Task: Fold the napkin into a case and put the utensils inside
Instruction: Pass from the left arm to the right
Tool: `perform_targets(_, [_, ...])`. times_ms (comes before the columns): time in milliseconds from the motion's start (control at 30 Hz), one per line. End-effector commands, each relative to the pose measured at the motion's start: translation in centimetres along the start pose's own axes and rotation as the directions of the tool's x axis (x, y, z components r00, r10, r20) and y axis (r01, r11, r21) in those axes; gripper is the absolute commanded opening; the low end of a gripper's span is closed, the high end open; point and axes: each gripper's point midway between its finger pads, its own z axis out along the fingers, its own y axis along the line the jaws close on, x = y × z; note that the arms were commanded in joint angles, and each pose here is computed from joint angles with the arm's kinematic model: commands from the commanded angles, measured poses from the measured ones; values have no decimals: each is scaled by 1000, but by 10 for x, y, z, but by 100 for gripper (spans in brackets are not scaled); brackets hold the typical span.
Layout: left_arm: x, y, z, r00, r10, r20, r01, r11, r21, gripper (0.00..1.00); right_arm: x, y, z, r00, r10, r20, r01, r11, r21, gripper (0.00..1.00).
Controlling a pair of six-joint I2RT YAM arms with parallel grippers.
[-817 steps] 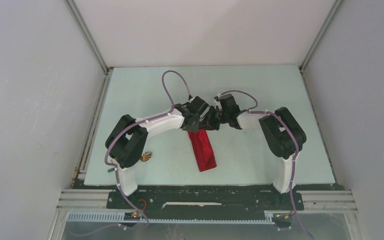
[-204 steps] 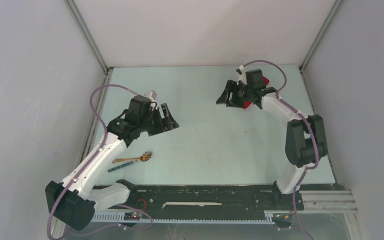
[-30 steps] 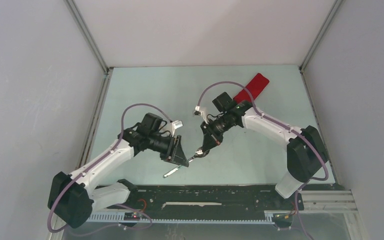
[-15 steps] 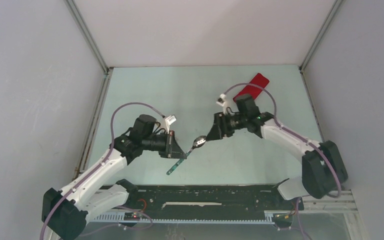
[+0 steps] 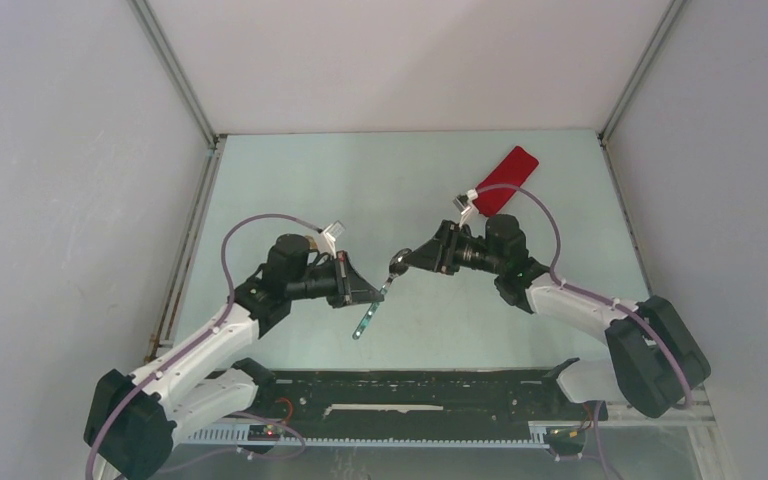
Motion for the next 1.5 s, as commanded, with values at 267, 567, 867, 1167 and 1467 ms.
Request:
perform_targets(267, [-20, -29, 1, 996, -7, 94, -5, 992, 129, 0, -26, 17, 18, 990, 38, 134, -25, 995, -98, 42])
perform_targets(567, [-22, -30, 3, 994, -27, 104, 11, 989, 149, 0, -16, 14, 21, 989, 72, 126, -57, 991, -122, 38])
perform_targets(867, [-23, -29, 5, 994, -28, 104, 13, 989, 150, 0, -14, 13, 23, 987, 95, 128, -77, 988, -135, 31])
perform_targets(1167, [-25, -29, 6, 994, -29, 109, 13, 989, 149, 0, -14, 14, 16, 983, 119, 143, -97, 983, -154, 33])
perform_targets(1467, [-26, -30, 7, 994, -28, 105, 12, 988, 154, 0, -12, 13, 11, 980, 124, 157, -100, 983, -152, 31])
